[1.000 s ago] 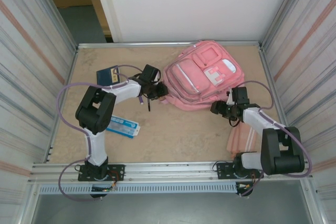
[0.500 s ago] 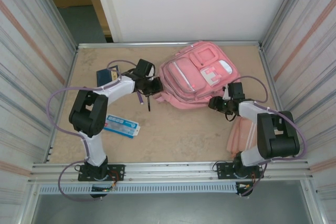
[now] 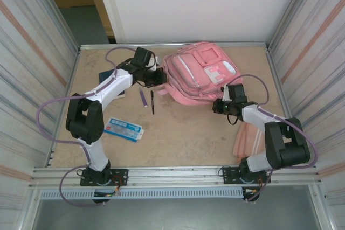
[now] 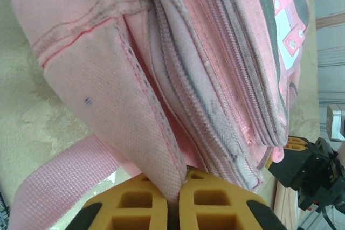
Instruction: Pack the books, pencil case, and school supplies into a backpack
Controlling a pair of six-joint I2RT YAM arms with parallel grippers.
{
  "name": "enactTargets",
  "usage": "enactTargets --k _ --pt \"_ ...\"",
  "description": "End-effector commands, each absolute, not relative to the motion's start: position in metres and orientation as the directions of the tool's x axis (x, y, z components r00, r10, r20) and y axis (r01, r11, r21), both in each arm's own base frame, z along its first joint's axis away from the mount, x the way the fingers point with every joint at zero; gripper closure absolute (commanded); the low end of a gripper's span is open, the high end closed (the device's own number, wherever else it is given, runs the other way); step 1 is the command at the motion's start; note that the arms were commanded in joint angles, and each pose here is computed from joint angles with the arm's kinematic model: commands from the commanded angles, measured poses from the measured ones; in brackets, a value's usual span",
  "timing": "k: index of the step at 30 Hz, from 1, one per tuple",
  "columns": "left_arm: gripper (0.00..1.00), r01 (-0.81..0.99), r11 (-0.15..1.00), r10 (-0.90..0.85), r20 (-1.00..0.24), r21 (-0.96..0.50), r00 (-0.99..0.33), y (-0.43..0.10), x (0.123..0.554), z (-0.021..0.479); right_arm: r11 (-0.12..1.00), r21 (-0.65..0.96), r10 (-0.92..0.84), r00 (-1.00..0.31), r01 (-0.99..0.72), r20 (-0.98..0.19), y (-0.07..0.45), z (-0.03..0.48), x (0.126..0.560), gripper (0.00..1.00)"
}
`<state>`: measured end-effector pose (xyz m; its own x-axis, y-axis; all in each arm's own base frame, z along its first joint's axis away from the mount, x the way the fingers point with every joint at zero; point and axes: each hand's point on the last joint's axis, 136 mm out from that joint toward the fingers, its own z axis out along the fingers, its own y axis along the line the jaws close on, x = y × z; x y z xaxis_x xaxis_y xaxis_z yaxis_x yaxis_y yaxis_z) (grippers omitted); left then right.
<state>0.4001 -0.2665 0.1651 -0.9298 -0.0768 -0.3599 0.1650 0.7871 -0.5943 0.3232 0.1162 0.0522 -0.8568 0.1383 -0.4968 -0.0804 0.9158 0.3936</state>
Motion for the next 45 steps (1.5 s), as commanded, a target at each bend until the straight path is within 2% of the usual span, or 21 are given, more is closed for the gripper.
enactTargets --k 1,6,17,25,26,28,33,35,39,41,45 --pt "1.0 0.281 0.741 -0.031 -0.449 -0.61 -0.893 -0.273 0.401 0.201 0.895 0.398 0.048 -0.843 -0.202 -0.536 0.142 0.08 0.318 0.96" --pt "1.0 0.287 0.734 -0.02 -0.442 -0.616 -0.897 -0.279 0.405 0.19 0.882 0.352 -0.078 -0.835 -0.312 -0.544 0.163 0.095 0.3 1.0" --pt "1.0 0.283 0.715 -0.014 -0.418 -0.639 -0.908 -0.308 0.39 0.161 0.774 0.53 -0.077 -0.883 -0.345 -0.463 0.21 0.096 0.288 1.0" --pt "1.0 0.253 0.706 -0.015 -0.372 -0.661 -0.928 -0.321 0.386 0.134 0.763 0.516 -0.156 -0.885 -0.39 -0.438 0.239 0.097 0.282 1.0" --pt "1.0 0.253 0.708 -0.011 -0.368 -0.659 -0.93 -0.32 0.385 0.133 0.777 0.5 -0.156 -0.887 -0.382 -0.434 0.235 0.097 0.281 0.96" --pt "1.0 0.256 0.717 -0.004 -0.372 -0.648 -0.928 -0.316 0.382 0.13 0.82 0.452 -0.144 -0.891 -0.352 -0.431 0.22 0.095 0.281 0.81" --pt "1.0 0.231 0.717 -0.02 -0.35 -0.658 -0.937 -0.315 0.374 0.148 0.919 0.31 -0.092 -0.898 -0.243 -0.43 0.155 0.095 0.282 0.63" --pt "1.0 0.261 0.705 -0.005 -0.372 -0.66 -0.928 -0.32 0.371 0.164 0.939 0.289 -0.051 -0.906 -0.187 -0.421 0.133 0.092 0.283 0.6" --pt "1.0 0.257 0.709 -0.009 -0.373 -0.657 -0.928 -0.317 0.37 0.183 0.934 0.345 0.046 -0.922 -0.098 -0.385 0.114 0.092 0.289 0.56" --pt "1.0 0.249 0.698 -0.007 -0.354 -0.671 -0.935 -0.316 0.369 0.194 0.929 0.355 0.039 -0.923 -0.107 -0.382 0.115 0.092 0.292 0.54" --pt "1.0 0.321 0.662 0.012 -0.419 -0.677 -0.908 -0.324 0.367 0.223 0.94 0.323 0.026 -0.923 -0.108 -0.384 0.111 0.086 0.298 0.53"
